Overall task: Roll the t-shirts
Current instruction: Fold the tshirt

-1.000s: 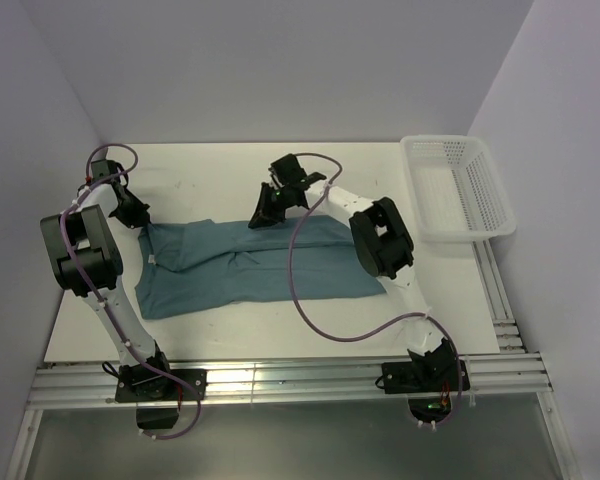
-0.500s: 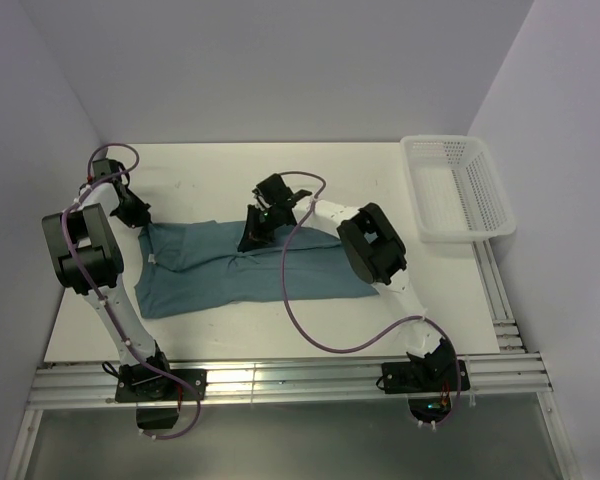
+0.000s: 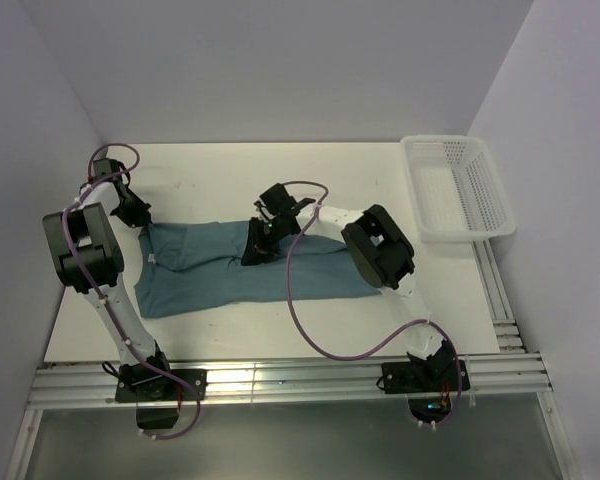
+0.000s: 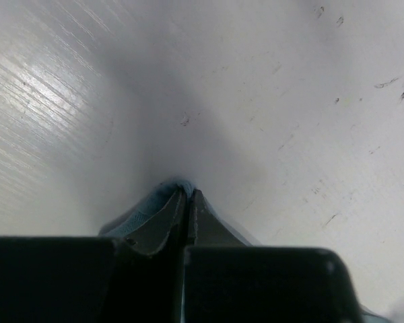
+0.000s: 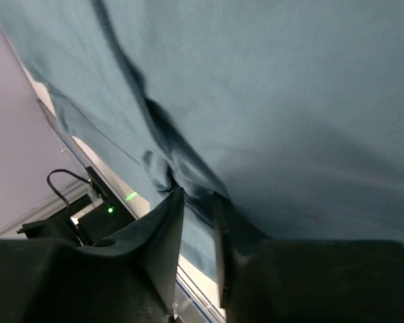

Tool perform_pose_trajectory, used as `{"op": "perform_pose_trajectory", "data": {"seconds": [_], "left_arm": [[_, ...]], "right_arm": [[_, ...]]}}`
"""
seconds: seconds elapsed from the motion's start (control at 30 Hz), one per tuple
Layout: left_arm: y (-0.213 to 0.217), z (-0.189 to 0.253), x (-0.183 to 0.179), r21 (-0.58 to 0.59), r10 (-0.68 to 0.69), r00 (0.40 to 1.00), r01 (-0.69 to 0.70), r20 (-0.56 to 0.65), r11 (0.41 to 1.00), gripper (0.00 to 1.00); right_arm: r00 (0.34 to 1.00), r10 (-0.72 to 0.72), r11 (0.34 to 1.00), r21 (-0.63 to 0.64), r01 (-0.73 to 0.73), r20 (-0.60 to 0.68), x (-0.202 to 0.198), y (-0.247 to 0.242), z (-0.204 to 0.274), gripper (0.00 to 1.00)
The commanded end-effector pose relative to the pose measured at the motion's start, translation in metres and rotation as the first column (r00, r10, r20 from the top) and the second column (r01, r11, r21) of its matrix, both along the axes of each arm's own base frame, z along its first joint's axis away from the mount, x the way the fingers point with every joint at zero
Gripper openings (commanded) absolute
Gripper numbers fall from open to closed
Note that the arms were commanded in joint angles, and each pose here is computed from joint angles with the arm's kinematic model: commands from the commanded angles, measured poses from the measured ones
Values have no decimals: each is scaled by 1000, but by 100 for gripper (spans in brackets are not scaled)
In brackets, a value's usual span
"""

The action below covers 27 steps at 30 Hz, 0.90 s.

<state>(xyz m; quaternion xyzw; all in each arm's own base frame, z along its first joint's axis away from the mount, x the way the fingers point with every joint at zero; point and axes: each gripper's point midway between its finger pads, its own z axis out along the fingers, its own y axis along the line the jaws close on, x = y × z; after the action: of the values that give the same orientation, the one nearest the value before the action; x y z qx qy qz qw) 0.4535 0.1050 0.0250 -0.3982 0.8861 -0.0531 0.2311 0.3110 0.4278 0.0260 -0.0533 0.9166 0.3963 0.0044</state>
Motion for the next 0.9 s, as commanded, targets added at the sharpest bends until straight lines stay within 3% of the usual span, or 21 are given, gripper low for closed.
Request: {"op": "perform_pose_trajectory", "data": {"seconds": [0.0,0.17,0.5,0.87], "left_arm": [[12,11,15,52,-1,999,-2,46,999,0],[11,12,15,55,-4,999,2,45,998,0],[8,10,12,48,-7,999,6,33,999,0],[6,15,16,53,-15,999,13,30,999,0]], "right_arm": [[997,21,997,71,-27,78,5,10,44,34],[989,-12,985,169,-13,150,32,26,82,53],[977,-59,949,316,-9,205,81,59,104,55],[976,-92,924,382,11,196,108,75,70,59]]}}
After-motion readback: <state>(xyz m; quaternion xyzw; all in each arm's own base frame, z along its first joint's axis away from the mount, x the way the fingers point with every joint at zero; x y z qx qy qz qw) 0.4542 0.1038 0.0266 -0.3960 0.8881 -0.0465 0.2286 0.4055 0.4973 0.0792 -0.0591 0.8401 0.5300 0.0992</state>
